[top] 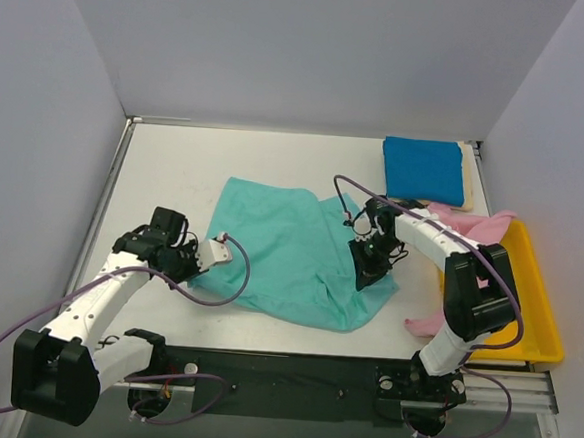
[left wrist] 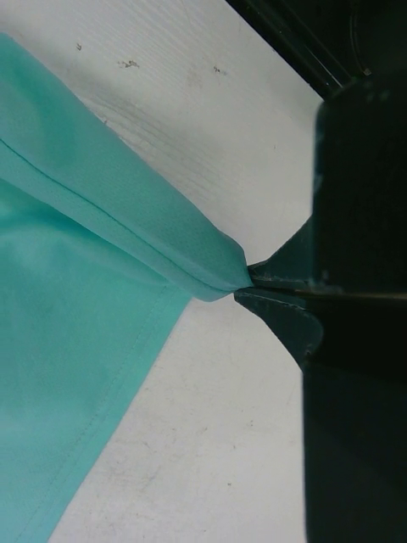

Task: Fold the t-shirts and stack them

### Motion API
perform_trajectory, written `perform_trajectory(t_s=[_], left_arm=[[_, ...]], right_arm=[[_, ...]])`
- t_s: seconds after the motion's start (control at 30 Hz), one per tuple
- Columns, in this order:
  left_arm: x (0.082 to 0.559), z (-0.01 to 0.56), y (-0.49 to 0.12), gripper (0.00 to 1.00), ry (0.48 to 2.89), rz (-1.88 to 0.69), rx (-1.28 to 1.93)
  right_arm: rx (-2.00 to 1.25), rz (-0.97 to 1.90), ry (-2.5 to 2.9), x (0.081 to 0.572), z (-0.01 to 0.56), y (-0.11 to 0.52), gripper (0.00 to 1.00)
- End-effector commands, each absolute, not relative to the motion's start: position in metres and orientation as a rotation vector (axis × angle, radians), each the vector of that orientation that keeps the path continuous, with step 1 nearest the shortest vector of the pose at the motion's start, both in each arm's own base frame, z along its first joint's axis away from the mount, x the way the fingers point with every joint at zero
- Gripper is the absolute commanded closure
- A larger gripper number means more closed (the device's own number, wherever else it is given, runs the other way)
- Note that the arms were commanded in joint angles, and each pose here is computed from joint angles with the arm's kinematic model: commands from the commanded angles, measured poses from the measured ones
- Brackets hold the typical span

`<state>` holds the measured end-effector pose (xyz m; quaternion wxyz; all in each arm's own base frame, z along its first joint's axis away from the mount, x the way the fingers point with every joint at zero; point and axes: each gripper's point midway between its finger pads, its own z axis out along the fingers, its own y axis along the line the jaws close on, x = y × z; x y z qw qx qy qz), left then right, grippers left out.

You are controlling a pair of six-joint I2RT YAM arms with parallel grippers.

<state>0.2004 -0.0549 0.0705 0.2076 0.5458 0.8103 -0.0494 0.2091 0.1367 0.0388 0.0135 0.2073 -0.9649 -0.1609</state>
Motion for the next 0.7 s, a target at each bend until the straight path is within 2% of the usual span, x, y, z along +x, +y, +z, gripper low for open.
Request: perform_trajectory(t_s=[0.0,0.13,0.23,0.33,0.4,0.47,0.67], left_arm=[[0.226,0.093,-0.058,1.0,2.211,-0.077,1.427],[0.259,0.115,-0.042,1.0,2.214,0.092,1.279],[0.3,0.165,-0.03,1.0,2.14,0.239,1.17],[0.32,0.214,-0.021,1.0,2.105,0.288,1.109],[0.321,0.247,-0.015,1.0,2.095,0.313,1.085],[0.316,0.279,-0.009,1.0,2.072,0.346,1.05],[0.287,0.37,0.02,1.0,1.969,0.512,0.824]], right_arm=[[0.562,-0.396,-3.01,0.202,0.052,0.118,1.0],[0.482,-0.436,-3.205,0.236,0.094,0.11,1.0],[0.479,-0.508,-3.505,0.291,0.179,0.104,1.0],[0.512,-0.591,-3.764,0.318,0.277,0.1,1.0],[0.46,-0.653,-3.894,0.308,0.328,0.092,1.0],[0.486,-0.726,-3.944,0.294,0.351,0.091,1.0],[0.801,-0.838,-4.189,0.217,0.423,0.083,1.0]])
